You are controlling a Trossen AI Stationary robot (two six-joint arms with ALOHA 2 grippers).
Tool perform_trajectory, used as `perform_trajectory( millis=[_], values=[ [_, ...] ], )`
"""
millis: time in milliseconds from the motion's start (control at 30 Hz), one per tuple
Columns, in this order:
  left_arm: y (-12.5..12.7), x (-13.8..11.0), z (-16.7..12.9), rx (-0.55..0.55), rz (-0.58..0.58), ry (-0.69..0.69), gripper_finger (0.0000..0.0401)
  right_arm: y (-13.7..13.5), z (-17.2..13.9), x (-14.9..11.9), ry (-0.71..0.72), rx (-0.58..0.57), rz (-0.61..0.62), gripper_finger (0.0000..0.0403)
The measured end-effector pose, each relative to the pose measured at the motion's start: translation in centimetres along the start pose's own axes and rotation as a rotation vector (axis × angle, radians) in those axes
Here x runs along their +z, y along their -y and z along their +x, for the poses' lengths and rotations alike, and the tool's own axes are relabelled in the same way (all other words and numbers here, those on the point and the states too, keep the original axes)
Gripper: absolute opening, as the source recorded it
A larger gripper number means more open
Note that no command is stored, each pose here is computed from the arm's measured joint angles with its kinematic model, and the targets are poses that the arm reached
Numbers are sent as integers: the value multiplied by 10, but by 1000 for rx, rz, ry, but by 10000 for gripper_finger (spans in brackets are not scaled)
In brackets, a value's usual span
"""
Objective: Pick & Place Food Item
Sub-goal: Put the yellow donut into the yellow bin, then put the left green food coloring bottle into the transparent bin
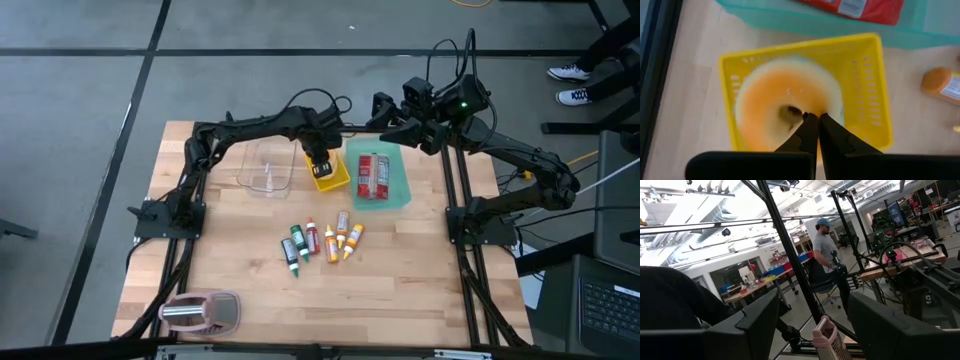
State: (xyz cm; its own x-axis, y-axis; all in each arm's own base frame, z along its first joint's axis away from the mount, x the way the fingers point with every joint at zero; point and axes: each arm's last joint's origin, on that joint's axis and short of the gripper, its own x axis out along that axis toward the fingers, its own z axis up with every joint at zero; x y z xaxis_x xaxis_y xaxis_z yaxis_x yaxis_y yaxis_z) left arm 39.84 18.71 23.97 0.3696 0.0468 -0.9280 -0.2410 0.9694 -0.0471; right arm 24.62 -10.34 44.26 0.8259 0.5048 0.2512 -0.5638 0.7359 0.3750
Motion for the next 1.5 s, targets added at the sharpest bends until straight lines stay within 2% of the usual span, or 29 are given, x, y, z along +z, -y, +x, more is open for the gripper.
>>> perform_trajectory(
  millis=[400,667,800,1000,1200,1333,1500],
  values=[
    [7,0,15,-42,9,-31,2,0,0,0,-1,-3,-2,237],
    [3,-1,12,-35,16,-31,13,1,0,0,-1,-3,-1,237],
    [2,-1,11,-36,23,-30,47,0,0,0,-1,-3,-1,237],
    [3,-1,11,-35,11,-28,124,1,0,0,-1,-3,-5,237],
    [1,6,1,35,16,-5,191,0,0,0,-1,-3,-12,237],
    [-3,19,-18,59,29,69,214,1,0,0,-1,-3,-12,237],
    [-5,30,-47,76,9,130,221,0,0,0,-1,-3,-12,237]
  ],
)
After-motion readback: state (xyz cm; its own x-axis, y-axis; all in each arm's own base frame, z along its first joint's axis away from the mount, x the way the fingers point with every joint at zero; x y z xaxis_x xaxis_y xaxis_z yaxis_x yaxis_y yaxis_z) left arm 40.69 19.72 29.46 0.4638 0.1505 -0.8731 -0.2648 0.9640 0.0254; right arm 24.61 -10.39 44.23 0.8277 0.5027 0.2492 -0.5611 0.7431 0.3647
